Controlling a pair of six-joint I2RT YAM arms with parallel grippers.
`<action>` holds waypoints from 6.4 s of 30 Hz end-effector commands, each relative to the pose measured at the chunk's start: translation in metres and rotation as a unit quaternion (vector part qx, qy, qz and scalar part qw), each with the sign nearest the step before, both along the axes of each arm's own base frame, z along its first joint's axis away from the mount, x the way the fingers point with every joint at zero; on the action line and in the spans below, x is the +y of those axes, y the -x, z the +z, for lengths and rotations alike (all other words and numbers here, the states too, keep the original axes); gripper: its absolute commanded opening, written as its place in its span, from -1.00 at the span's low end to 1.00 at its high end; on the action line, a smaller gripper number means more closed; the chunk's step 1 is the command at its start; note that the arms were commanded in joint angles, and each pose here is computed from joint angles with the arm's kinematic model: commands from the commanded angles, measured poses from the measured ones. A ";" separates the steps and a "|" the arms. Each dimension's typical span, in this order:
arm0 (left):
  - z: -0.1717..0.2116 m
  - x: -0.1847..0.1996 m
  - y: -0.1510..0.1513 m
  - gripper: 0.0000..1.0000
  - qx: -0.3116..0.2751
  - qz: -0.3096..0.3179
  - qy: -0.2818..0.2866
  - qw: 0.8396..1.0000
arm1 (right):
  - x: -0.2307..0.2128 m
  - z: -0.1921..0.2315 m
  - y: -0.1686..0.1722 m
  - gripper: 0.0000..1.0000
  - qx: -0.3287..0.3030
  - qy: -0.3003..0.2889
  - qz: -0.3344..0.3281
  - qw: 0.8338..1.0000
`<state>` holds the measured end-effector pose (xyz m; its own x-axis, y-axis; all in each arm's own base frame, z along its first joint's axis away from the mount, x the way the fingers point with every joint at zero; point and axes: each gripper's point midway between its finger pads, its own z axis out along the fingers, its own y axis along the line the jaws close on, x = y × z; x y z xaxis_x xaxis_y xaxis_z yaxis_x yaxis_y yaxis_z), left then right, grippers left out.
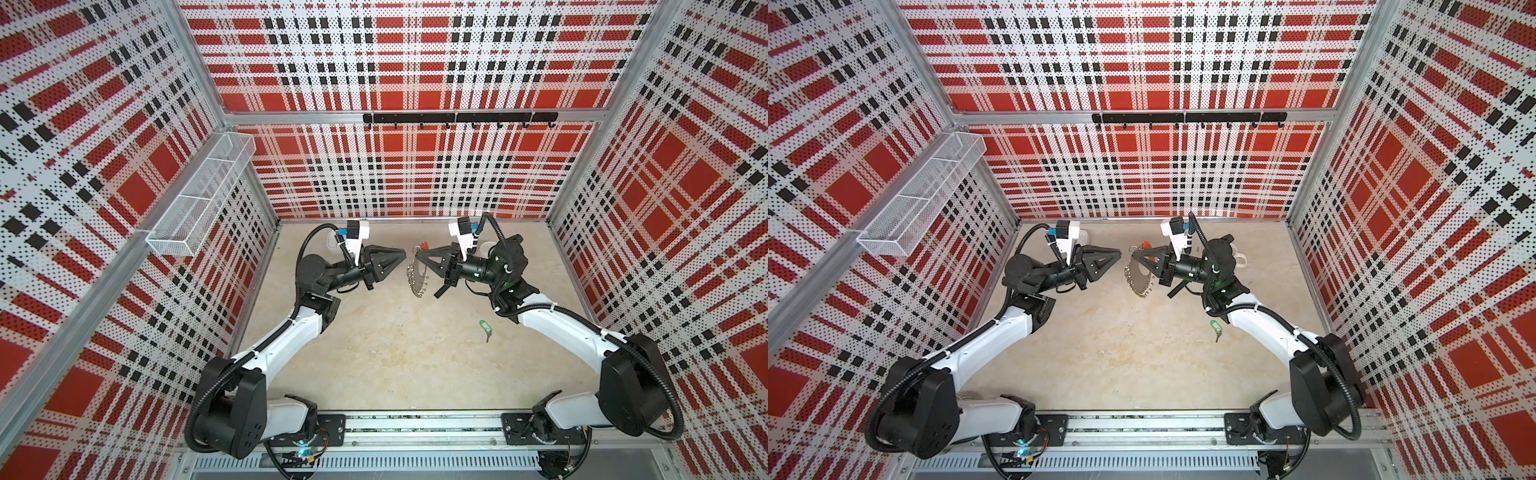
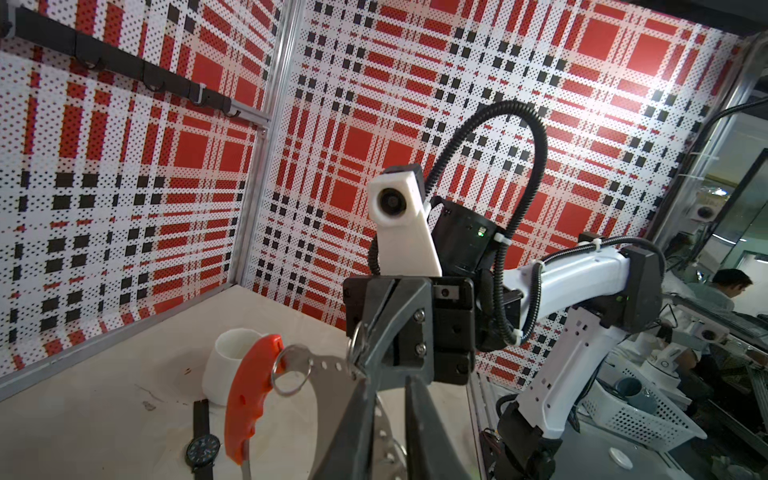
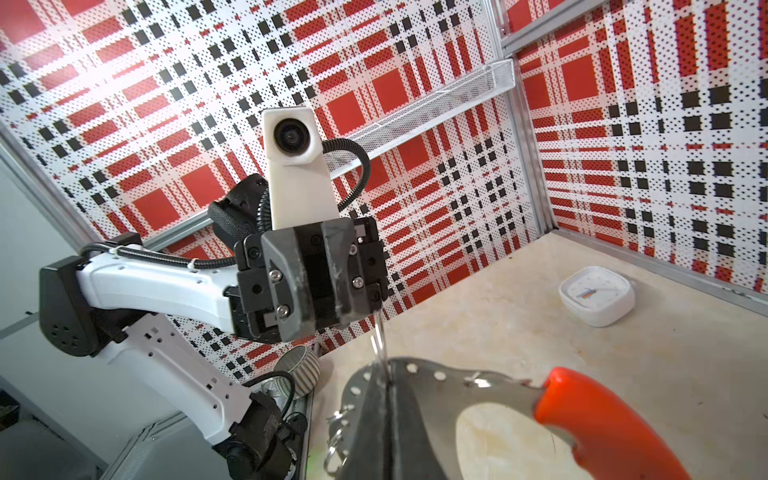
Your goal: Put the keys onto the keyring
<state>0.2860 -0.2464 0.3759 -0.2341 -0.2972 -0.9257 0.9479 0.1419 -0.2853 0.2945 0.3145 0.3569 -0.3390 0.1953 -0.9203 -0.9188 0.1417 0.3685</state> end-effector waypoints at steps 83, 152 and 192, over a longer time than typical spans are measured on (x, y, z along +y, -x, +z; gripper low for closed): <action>-0.085 -0.042 -0.007 -1.00 0.059 0.243 -0.105 0.963 | -0.222 -0.303 0.018 -0.18 0.427 0.317 -0.516 0.671; -0.102 -0.058 -0.014 -1.00 0.077 0.209 -0.125 0.967 | -0.213 -0.336 0.015 -0.56 0.358 0.444 -0.460 0.681; -0.111 -0.066 -0.015 -1.00 0.086 0.196 -0.133 0.968 | -0.205 -0.305 0.007 -0.25 0.336 0.407 -0.462 0.712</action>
